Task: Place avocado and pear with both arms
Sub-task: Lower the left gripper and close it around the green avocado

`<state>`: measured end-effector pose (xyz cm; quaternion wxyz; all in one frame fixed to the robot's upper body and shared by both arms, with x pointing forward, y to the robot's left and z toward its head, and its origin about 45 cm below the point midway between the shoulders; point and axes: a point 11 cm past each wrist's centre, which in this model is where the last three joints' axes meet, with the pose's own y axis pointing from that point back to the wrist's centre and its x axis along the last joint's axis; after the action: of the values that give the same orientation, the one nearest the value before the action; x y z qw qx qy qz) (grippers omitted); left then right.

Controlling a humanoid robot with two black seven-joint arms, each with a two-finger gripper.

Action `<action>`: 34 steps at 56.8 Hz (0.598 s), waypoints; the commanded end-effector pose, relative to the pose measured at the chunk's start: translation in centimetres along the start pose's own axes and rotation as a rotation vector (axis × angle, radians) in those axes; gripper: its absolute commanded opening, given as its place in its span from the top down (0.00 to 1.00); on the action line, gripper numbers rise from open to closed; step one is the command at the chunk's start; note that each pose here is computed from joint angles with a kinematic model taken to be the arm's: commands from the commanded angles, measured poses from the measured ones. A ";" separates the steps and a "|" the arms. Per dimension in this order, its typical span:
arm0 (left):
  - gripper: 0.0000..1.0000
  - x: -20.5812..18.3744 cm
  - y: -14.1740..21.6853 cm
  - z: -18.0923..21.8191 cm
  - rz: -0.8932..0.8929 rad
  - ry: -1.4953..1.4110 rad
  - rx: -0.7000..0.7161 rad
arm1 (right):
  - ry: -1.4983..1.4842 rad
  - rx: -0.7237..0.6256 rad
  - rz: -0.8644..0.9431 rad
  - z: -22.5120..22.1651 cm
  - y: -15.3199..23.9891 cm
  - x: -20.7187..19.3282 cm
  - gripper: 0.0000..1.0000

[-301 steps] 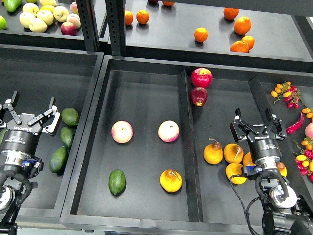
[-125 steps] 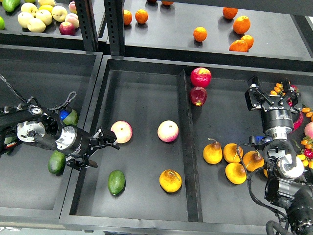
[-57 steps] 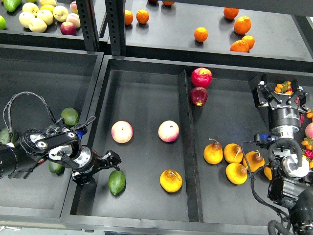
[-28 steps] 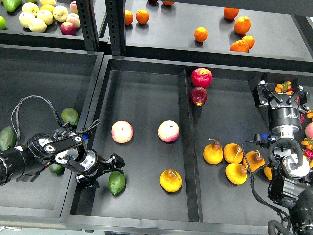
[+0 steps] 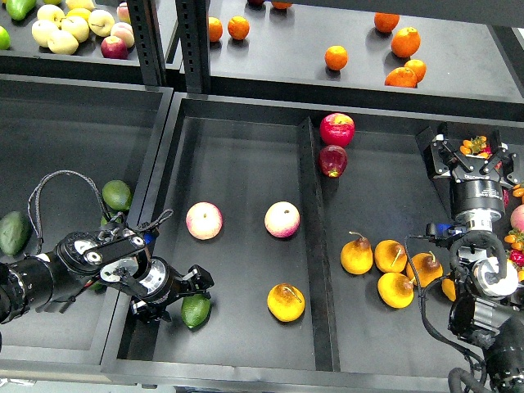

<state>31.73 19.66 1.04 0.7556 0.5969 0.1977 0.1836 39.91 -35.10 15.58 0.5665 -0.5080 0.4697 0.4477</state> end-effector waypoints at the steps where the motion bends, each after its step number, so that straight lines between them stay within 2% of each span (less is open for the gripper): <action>1: 0.01 -0.6 -0.4 -0.2 -0.012 0.002 0.004 | 0.000 0.000 0.001 0.0 0.0 0.0 0.00; 13: 0.02 -0.8 -0.8 -0.3 -0.013 0.008 0.011 | 0.000 0.000 -0.001 0.0 0.0 0.0 0.00; 34: 0.32 -0.4 -0.8 -0.6 -0.007 0.046 0.002 | 0.000 0.003 0.000 -0.1 0.0 0.0 0.00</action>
<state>31.23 19.72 0.26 0.7512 0.5940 0.2140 0.1925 39.90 -35.14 15.59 0.5671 -0.5076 0.4698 0.4472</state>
